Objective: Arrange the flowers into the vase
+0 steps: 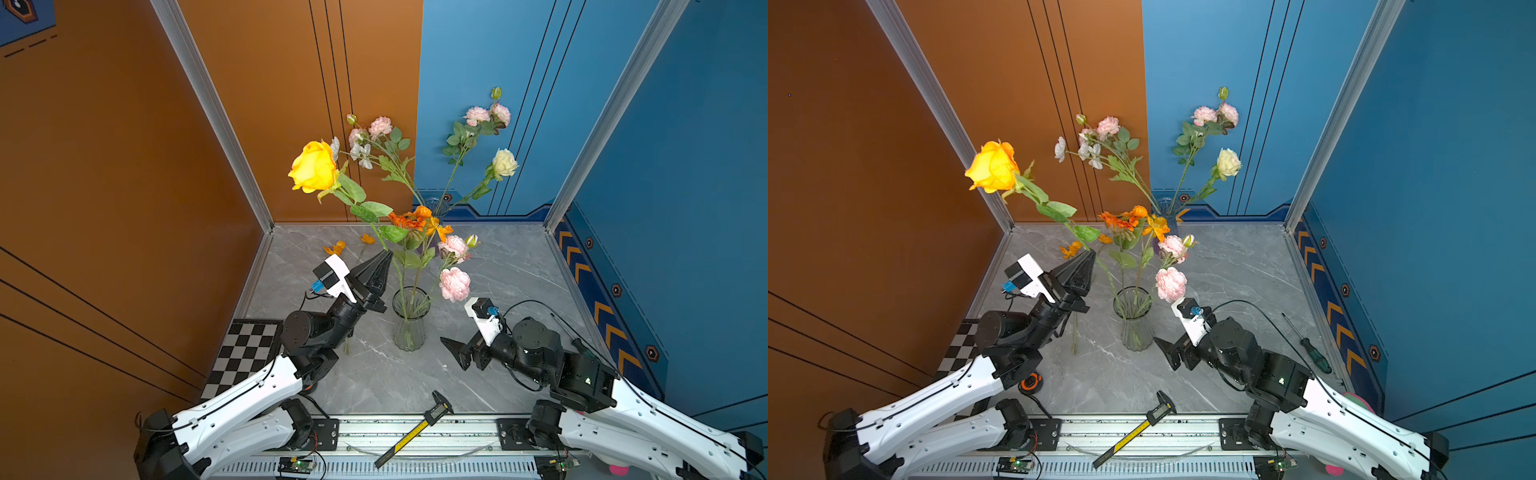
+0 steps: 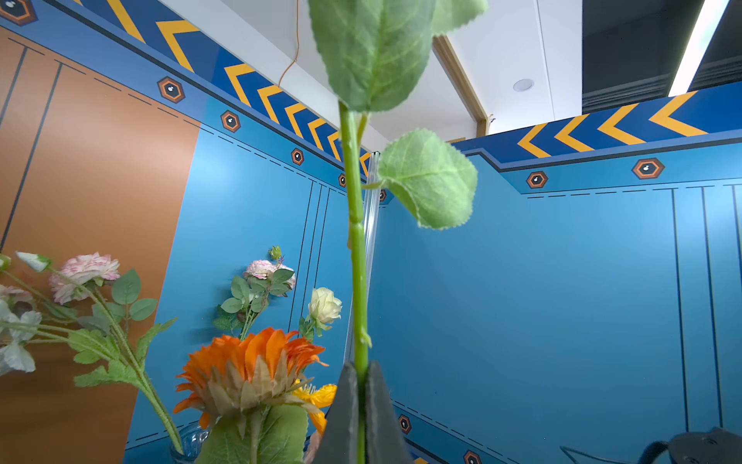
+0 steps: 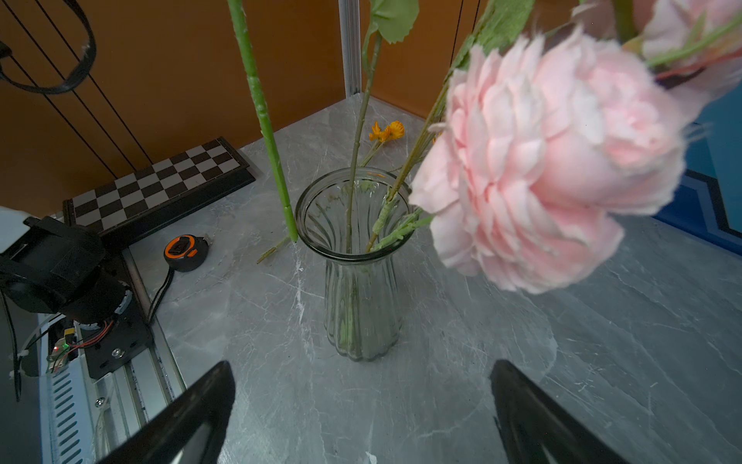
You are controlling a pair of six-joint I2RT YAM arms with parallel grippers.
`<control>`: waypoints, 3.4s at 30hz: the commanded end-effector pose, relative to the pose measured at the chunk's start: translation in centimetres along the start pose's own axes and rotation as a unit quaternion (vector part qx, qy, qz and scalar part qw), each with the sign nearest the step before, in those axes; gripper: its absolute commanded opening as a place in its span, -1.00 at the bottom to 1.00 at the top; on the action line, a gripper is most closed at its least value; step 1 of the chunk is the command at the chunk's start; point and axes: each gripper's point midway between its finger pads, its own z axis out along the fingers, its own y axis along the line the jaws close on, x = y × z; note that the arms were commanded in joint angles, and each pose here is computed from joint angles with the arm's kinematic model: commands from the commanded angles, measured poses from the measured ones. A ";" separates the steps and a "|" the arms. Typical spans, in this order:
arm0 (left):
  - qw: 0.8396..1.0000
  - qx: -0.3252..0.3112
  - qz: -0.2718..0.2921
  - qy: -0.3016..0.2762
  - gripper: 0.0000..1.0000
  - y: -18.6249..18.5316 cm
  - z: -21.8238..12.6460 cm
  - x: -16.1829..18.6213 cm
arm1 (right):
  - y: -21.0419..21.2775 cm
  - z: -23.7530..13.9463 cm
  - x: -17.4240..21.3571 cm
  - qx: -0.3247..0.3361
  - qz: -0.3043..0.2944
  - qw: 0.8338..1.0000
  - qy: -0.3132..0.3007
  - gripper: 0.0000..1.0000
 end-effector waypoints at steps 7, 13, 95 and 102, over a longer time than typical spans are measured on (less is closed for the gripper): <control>0.993 0.048 0.060 -0.088 -1.00 -1.7 1.1 -0.8 | -0.2 -0.4 0.2 -0.005 0.007 1.000 0.004 1.00; 0.994 0.043 0.012 -0.103 -1.00 -1.4 2.3 -2.1 | -0.4 -0.2 0.5 -0.003 0.009 1.000 0.009 1.00; 0.959 0.164 0.052 0.225 0.51 0.1 -10.5 15.5 | -3.7 -1.9 4.8 0.048 0.061 0.997 0.031 1.00; 0.954 0.034 0.062 0.293 0.60 3.5 -14.0 14.2 | -2.7 -1.0 5.5 0.024 0.060 0.997 0.046 1.00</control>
